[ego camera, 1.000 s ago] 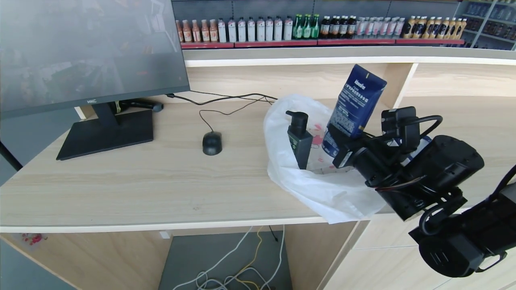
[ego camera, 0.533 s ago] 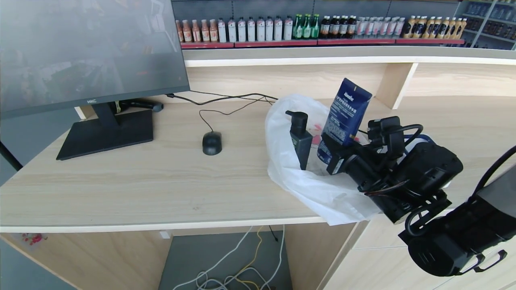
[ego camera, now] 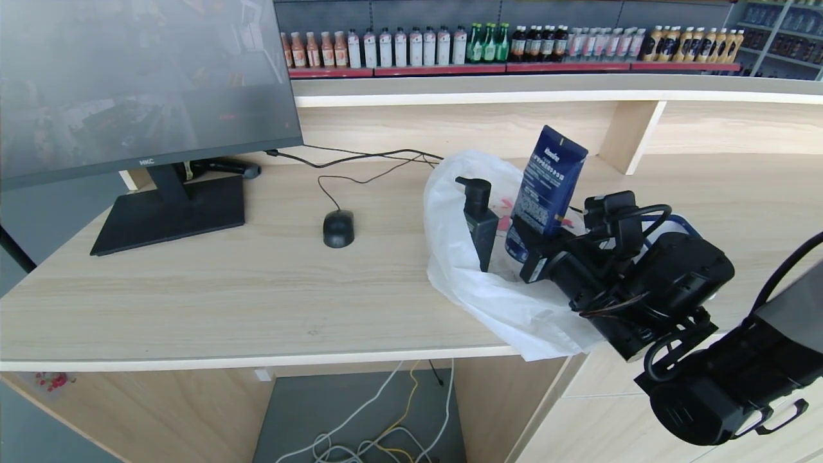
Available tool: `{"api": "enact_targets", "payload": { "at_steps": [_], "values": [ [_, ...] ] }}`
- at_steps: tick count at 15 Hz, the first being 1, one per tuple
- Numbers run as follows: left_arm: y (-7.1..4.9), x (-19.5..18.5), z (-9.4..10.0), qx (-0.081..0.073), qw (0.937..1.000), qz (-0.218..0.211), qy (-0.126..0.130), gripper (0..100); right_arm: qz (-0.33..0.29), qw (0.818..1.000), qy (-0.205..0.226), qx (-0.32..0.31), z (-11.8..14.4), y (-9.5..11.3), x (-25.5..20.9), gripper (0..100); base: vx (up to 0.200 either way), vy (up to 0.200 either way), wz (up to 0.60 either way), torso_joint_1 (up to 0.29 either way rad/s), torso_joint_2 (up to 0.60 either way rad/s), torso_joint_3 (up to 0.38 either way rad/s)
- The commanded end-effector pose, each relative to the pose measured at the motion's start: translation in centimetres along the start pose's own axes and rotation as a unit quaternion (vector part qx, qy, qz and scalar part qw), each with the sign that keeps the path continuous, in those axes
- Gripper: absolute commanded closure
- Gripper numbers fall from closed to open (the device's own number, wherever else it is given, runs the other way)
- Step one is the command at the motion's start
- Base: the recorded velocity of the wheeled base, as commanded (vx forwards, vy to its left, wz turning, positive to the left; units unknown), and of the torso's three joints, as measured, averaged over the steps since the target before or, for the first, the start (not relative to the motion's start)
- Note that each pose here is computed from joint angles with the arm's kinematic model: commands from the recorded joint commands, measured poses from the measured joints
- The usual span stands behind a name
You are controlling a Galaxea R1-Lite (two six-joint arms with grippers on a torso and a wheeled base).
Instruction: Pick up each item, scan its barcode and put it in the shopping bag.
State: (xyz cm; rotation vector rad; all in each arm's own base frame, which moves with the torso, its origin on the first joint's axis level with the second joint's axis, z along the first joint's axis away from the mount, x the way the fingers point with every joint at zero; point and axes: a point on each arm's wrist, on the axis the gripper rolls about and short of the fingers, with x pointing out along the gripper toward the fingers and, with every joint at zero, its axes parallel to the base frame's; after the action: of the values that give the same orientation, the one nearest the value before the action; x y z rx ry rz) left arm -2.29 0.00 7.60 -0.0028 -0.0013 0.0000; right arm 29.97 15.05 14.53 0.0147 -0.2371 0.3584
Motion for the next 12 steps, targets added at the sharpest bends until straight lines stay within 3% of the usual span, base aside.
{"api": "enact_targets", "payload": {
  "at_steps": [1,7,8,12],
  "values": [
    [0.00,0.00,-0.01,0.000,1.0000,0.000,0.000,0,0.000,1.000,0.005,0.000,-0.26,0.02,0.01,100,0.000,0.000,0.00,0.000,0.00,0.000],
    [0.00,0.00,-0.01,0.000,1.0000,0.000,0.000,0,0.000,1.000,0.008,0.002,-0.28,0.00,-0.14,100,0.000,0.000,0.00,0.000,0.00,0.000],
    [0.00,0.00,-0.01,0.000,1.0000,0.000,0.000,0,0.000,1.000,0.004,0.003,-0.09,-0.01,-0.14,0,0.000,0.000,0.00,0.000,0.00,0.000],
    [0.00,0.00,-0.01,0.000,1.0000,0.000,0.000,0,-0.004,1.000,-0.002,0.007,0.61,-0.30,-0.57,0,0.000,0.000,0.00,0.000,0.00,0.000]
  ]
}}
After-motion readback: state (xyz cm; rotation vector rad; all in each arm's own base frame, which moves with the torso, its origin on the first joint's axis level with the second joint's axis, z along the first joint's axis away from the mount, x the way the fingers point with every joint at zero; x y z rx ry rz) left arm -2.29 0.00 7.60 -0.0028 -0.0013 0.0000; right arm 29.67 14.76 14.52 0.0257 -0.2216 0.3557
